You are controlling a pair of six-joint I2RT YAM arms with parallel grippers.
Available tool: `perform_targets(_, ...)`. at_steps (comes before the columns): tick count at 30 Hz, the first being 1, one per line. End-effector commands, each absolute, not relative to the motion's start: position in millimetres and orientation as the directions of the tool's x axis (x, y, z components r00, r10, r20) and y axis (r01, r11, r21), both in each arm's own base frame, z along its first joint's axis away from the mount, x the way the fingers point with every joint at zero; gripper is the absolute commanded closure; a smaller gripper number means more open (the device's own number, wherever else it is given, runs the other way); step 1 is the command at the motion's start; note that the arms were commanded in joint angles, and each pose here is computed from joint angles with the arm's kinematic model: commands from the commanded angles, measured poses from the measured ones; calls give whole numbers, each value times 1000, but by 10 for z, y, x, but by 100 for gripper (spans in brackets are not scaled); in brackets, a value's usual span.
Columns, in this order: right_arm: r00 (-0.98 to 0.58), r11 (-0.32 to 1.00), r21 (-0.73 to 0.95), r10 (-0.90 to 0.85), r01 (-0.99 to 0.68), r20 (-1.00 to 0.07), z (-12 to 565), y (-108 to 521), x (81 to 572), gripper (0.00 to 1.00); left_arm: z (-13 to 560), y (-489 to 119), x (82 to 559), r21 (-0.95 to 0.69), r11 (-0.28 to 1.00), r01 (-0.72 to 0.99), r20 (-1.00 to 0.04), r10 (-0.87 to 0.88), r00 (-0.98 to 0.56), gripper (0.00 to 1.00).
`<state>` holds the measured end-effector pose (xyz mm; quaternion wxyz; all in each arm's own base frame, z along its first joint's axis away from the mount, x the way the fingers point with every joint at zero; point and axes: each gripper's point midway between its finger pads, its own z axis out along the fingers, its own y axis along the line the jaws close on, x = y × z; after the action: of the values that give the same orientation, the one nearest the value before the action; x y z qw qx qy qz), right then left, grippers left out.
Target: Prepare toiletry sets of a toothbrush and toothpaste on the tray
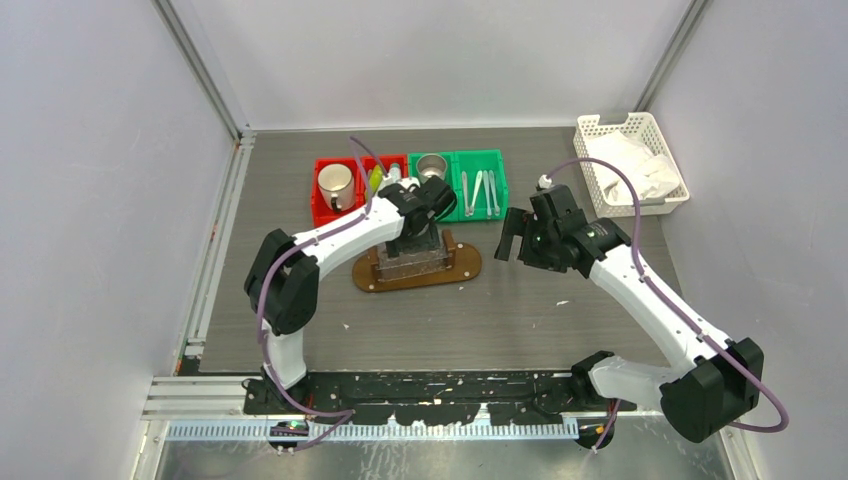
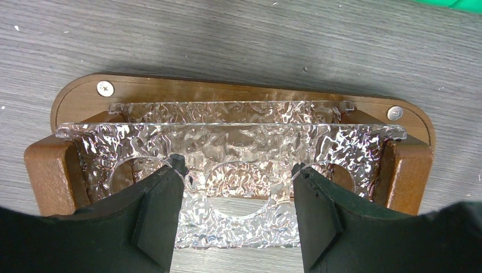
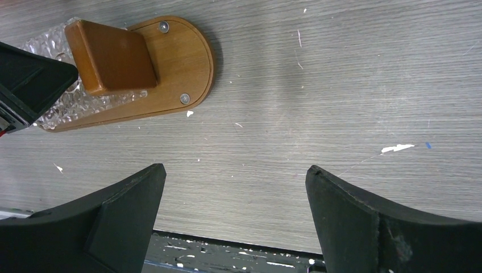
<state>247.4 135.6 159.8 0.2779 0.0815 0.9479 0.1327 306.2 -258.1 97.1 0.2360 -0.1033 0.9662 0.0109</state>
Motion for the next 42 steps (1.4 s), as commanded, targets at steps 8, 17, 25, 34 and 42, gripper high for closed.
perform_targets(8, -822, 940, 337, 229, 48, -522, 1656, 1444, 2486, 0, 659, -2516, 2935, 23, 990, -138, -413, -116, -903, 47)
perform_targets(17, -825, 939, 342, 217, 31, -522, 1636, 1469, 2475, 0, 496, -2467, 2879, 63, 991, -119, -390, -85, -917, 42)
perform_targets(25, -829, 939, 342, 211, 25, -519, 1578, 1500, 2473, 0, 442, -2413, 2781, 63, 992, -111, -391, -78, -917, 27)
perform_targets(34, -830, 939, 344, 200, 11, -521, 1581, 1539, 2457, 0, 501, -2381, 2819, 107, 989, -103, -402, -52, -914, 25)
perform_targets(42, -830, 938, 347, 199, 7, -522, 1577, 1554, 2444, 0, 776, -2343, 2869, 138, 985, -100, -460, -25, -888, 25)
